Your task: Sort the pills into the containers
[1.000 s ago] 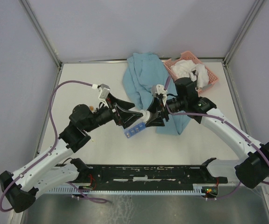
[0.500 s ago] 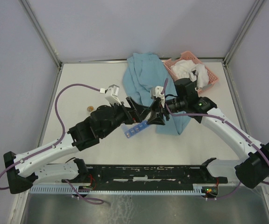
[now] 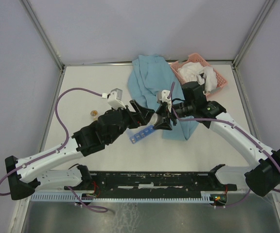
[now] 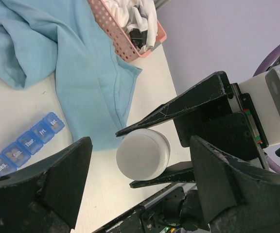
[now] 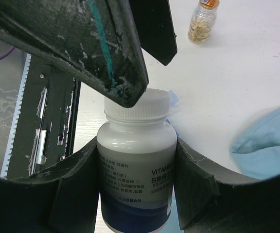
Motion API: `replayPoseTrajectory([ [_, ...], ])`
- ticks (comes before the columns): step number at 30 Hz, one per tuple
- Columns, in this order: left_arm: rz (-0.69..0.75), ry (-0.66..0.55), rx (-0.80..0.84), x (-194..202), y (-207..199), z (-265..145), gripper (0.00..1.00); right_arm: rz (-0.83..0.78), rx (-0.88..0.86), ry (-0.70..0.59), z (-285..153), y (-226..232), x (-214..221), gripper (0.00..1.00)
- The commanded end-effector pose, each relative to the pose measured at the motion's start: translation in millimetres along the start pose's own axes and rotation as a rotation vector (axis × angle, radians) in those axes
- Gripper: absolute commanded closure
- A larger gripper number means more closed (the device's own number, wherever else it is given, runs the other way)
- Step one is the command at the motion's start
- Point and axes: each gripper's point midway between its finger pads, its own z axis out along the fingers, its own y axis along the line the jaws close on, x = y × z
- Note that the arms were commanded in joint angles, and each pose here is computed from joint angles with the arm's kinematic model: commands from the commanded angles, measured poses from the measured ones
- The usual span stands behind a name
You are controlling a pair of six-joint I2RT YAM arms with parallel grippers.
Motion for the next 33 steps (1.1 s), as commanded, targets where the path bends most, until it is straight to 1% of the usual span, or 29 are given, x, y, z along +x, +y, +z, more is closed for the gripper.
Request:
replayPoseTrajectory([
  [1, -0.076, -0.018, 0.059, -11, -25, 0, 0.16, -0.090, 0.031, -0.051, -9, -3, -30, 0.91],
  [7, -0.078, 0.011, 0.058, -2, -25, 4, 0.22, -0.086, 0.031, -0.049, -8, -3, -29, 0.91],
  [9, -0.075, 0.016, 0.048, 0, -22, 6, 0.28, -0.089, 0.036, -0.049, -9, -4, -30, 0.91],
  [14, -0.072, 0.023, 0.047, 2, -21, 6, 0.37, -0.088, 0.037, -0.049, -9, -4, -30, 0.91],
  [17, -0.069, 0.033, 0.053, 4, -22, 6, 0.45, -0.086, 0.037, -0.050, -9, -4, -30, 0.91],
  [22, -0.051, 0.049, 0.065, 8, -22, 5, 0.54, -0.081, 0.032, -0.052, -9, -3, -30, 0.91],
  [26, -0.005, 0.069, 0.096, 14, -21, 3, 0.66, -0.063, 0.010, -0.062, -7, 0, -31, 0.91],
  [33, 0.186, 0.096, 0.274, 30, -26, -4, 0.71, -0.006, -0.065, -0.101, -2, 9, -37, 0.91],
])
